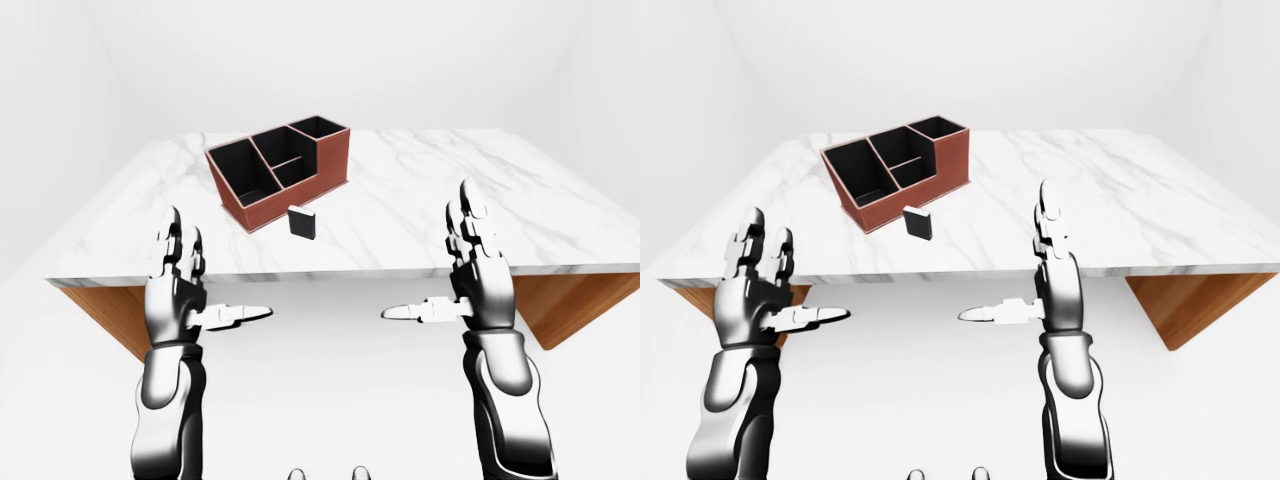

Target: Pick up the book and place it in the left compartment of the caddy.

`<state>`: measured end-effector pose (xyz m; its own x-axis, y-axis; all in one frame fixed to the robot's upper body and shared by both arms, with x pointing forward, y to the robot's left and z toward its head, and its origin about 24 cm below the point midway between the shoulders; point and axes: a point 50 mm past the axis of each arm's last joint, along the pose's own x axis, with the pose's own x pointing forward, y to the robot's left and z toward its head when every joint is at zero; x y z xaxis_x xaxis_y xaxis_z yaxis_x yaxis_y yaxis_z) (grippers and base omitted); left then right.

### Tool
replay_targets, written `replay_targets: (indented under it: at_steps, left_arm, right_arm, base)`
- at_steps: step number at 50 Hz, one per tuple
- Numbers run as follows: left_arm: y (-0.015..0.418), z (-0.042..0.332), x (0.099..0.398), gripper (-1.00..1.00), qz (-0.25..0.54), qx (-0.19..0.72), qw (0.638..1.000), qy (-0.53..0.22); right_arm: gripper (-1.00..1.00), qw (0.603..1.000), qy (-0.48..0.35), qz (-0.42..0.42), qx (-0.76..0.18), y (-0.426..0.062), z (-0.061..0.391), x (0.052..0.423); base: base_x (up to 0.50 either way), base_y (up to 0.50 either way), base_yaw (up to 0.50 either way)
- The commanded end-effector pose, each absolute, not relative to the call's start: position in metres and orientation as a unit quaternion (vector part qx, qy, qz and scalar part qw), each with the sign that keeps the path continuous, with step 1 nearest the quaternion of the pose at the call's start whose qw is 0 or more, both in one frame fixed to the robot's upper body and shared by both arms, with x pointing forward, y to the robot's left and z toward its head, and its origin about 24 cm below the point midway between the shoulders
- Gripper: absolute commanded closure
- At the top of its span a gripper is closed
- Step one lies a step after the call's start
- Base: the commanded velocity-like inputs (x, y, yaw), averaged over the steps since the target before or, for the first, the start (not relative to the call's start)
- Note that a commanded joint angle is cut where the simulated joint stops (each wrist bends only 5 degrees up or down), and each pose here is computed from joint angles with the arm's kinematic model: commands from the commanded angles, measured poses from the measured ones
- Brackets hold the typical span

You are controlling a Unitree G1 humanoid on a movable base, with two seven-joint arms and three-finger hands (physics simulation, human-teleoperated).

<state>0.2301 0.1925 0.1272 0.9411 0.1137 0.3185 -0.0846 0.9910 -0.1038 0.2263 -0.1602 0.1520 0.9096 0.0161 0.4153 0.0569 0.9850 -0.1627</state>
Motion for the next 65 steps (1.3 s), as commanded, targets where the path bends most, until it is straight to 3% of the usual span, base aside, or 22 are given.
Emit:
replay_targets:
  at_steps: [1,18,65]
  left_arm:
    - [0.197,0.132,0.229,-1.00,0.057,-0.044,0.982,-0.175]
    - [0.198,0.130,0.232,-1.00,0.060,-0.044,0.983,-0.171]
    - [0.199,0.128,0.233,-1.00,0.065,-0.042,0.983,-0.165]
  right_arm:
    - [-1.00,0.974,-0.210,-0.014,-0.082,-0.161,0.151,0.227]
    - [-1.00,0.976,-0.200,-0.014,-0.080,-0.162,0.146,0.227]
    - [-1.00,0.983,-0.167,-0.017,-0.070,-0.169,0.132,0.222]
  base:
    - [0.00,0.50,0.00]
    - [0.04,0.50,0.00]
    - [0.50,0.16,0.00]
